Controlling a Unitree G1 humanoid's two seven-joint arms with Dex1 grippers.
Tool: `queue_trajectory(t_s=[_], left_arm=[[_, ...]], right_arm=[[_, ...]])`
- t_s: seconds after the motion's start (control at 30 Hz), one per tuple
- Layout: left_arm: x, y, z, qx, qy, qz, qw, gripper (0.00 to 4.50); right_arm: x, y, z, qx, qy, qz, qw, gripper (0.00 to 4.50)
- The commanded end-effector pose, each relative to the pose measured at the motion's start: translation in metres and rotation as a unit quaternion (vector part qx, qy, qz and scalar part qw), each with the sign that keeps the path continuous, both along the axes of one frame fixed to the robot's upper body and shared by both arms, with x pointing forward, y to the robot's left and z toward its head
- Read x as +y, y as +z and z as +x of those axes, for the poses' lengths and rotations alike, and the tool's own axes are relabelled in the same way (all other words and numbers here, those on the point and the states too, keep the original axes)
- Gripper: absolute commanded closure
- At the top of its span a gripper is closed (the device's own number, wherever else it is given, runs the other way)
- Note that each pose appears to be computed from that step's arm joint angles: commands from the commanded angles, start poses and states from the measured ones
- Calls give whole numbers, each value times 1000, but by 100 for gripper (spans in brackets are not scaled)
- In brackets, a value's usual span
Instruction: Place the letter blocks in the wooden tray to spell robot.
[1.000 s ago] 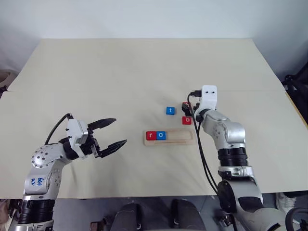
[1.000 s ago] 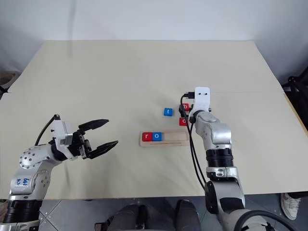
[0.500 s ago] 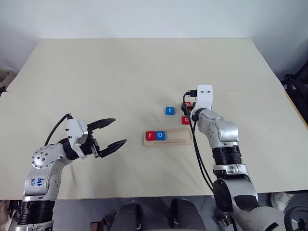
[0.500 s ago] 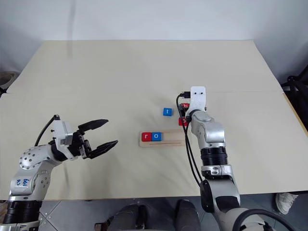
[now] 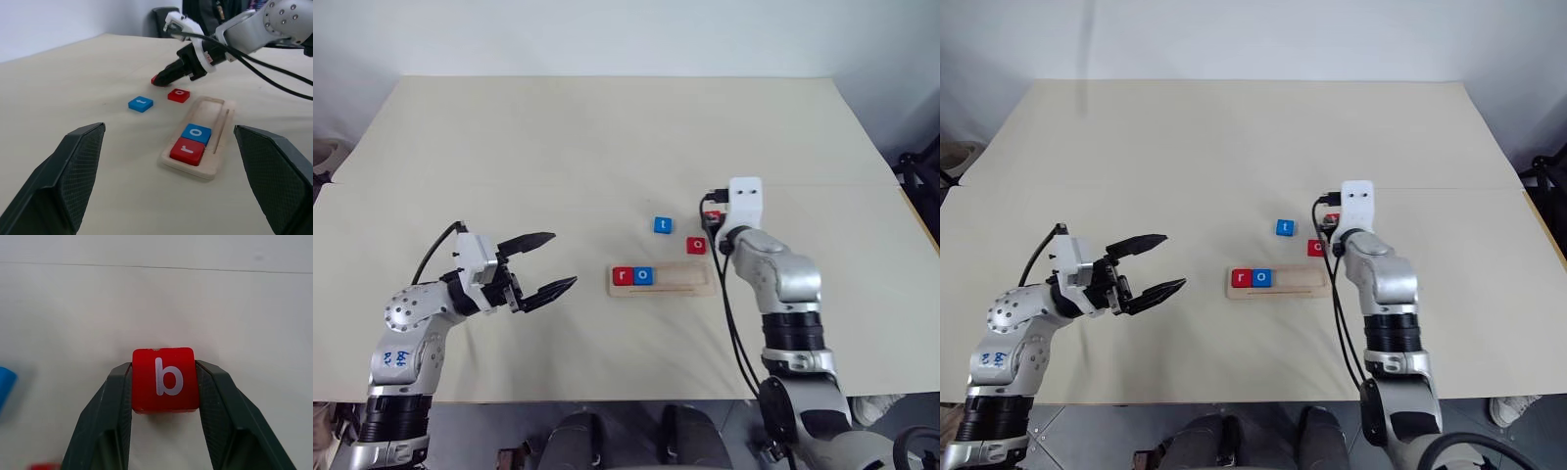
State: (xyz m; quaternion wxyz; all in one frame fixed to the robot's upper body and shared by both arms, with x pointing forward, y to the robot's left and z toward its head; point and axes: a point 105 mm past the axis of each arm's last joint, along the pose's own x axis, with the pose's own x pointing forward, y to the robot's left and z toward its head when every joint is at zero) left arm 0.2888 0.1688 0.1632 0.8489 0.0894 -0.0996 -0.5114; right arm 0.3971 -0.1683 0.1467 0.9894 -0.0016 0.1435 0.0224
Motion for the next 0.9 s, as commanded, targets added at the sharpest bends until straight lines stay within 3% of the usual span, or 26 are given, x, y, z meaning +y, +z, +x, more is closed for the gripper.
queue_trajectory(t_s=[0.03, 0.27, 0.57, 0.87, 0.9], left_arm=[[-6, 4, 1, -11, -25, -2, 1000, 0], [-13, 0, -2, -2, -73, 6, 997, 0], [-10, -2, -2, 0, -95, 26, 995, 0], [-6, -4, -2, 0, -84, 28, 996, 0], [-5, -4, -2, 1, -83, 28, 996, 0]], right_arm=[[-13, 15, -25, -18, 2, -5, 1000, 304], [-26, -7, -76, 18, -7, -12, 1000, 304], [-20, -27, -96, 49, -18, -9, 999, 304], [-29, -12, -93, 36, -9, -19, 999, 2], [-32, -7, -93, 33, 25, -25, 999, 2]])
